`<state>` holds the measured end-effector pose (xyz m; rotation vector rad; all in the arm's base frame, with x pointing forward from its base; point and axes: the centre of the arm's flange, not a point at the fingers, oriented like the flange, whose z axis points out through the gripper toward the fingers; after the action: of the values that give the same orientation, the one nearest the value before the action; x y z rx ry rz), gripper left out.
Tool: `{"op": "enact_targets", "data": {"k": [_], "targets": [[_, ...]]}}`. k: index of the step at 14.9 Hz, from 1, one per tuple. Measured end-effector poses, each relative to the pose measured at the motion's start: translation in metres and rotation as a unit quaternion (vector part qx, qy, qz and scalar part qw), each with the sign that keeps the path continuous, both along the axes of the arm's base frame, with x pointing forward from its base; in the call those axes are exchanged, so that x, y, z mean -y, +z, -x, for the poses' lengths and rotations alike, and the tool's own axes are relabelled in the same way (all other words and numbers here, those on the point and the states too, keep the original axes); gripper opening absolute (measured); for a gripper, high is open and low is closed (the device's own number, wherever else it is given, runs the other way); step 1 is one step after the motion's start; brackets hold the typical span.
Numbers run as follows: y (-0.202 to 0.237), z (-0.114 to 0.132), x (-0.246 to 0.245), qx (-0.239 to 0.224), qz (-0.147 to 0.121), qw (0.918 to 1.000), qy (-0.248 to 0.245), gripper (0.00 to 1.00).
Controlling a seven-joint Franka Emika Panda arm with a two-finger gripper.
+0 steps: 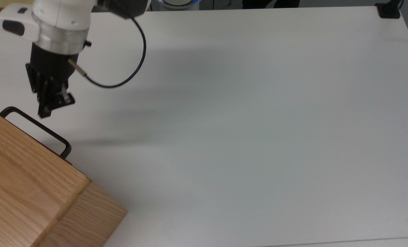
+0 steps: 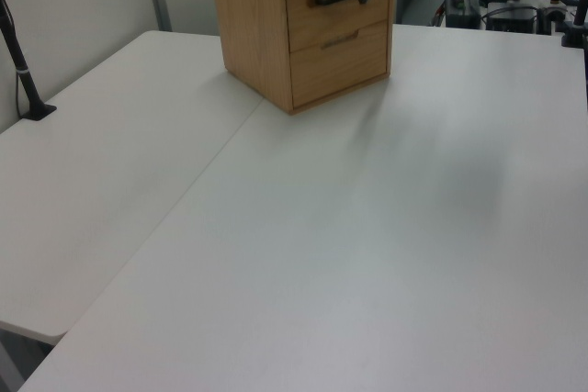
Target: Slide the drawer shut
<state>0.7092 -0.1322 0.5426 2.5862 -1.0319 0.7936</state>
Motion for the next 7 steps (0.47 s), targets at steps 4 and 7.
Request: {"op": "enact_targets", "data": {"k": [4,7], "targets": [[0.011,0.024,-0.042,-0.087,-0.016,0.9960,0.013,0.00],[0.017,0.042,-0.063,-0.134,-0.059,0.9884,0.040,0.00]]}}
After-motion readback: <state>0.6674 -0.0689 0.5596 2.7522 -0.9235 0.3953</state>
